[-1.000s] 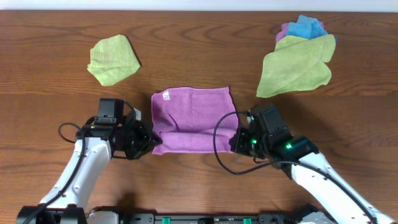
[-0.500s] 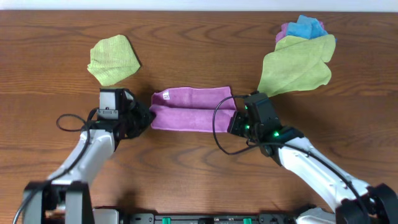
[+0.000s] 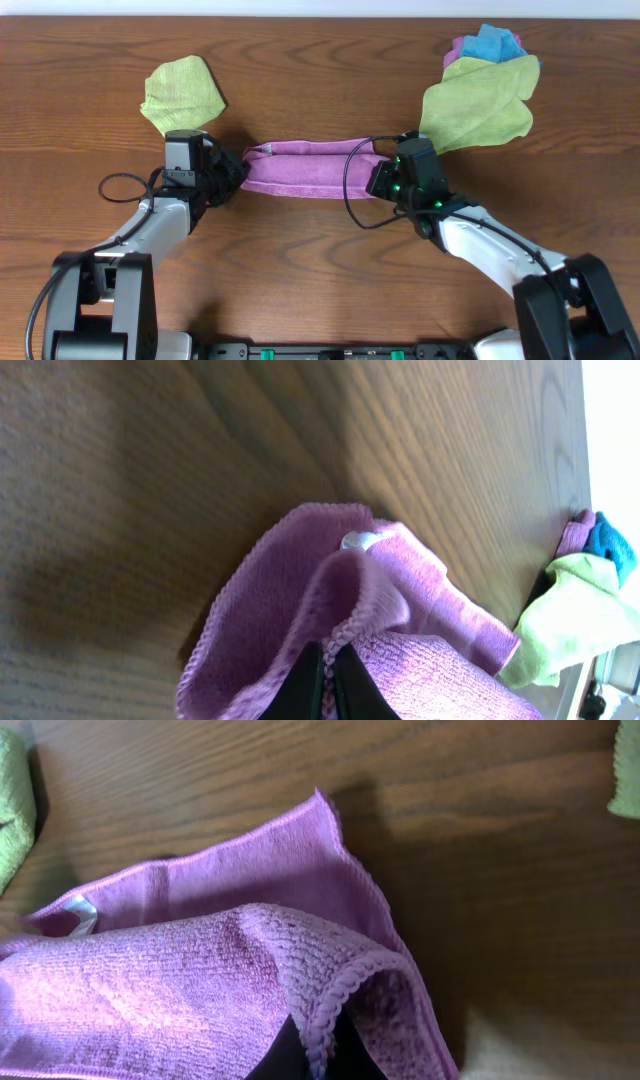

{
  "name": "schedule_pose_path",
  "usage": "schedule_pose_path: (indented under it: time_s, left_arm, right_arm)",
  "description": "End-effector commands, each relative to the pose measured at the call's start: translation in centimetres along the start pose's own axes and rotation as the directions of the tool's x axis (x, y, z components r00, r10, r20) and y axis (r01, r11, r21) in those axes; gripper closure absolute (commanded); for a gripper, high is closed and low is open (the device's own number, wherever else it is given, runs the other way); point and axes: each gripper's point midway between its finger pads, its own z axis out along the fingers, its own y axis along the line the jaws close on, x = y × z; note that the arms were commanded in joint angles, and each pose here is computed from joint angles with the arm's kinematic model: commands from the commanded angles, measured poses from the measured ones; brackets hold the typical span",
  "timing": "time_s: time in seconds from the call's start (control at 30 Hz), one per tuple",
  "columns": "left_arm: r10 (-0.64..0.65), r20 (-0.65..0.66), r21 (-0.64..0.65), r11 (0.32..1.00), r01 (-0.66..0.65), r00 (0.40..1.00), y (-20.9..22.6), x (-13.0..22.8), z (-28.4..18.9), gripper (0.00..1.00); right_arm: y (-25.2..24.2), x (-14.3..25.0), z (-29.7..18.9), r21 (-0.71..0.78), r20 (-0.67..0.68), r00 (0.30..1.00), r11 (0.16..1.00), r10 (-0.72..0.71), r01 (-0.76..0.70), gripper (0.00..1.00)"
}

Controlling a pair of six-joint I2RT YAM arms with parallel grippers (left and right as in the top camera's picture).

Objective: Fold the cloth

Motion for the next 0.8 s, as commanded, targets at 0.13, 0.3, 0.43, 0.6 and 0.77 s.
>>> schedule_pose_path:
  time_s: [0.13,0.3,0.43,0.6,0.77]
  left_arm:
    - [-0.005,0.081,0.009,1.000,0.004,0.997,-0.6,-2.0,1.5,0.94]
    - [-0.005,0.076,0.026,1.000,0.003,0.997,-1.0,-1.8,3.1,0.94]
    - [-0.002,0.094,0.013,1.000,0.001,0.996,-0.9,-2.3,3.4,0.94]
    - [0.005,0.114,0.004,1.000,-0.006,0.993,-0.9,-2.8,3.3,0.94]
    - [0.006,0.138,-0.012,1.000,-0.004,0.990,-0.6,-3.2,3.3,0.94]
  right_arm:
    - [-0.9,-2.0,0.9,0.047,0.080,0.996,0.999,-0.023,0.020,0.99]
    - [-1.1,-2.4,1.4,0.055,0.103,0.994,0.998,-0.043,0.038,0.99]
    - [-1.1,-2.6,2.8,0.050,0.112,0.993,0.998,-0.048,0.042,0.99]
    - [-1.3,-2.6,4.3,0.067,0.093,0.992,0.995,-0.081,0.075,0.99]
    - [-1.1,-3.7,4.5,0.088,0.119,0.987,0.991,-0.111,0.101,0.90]
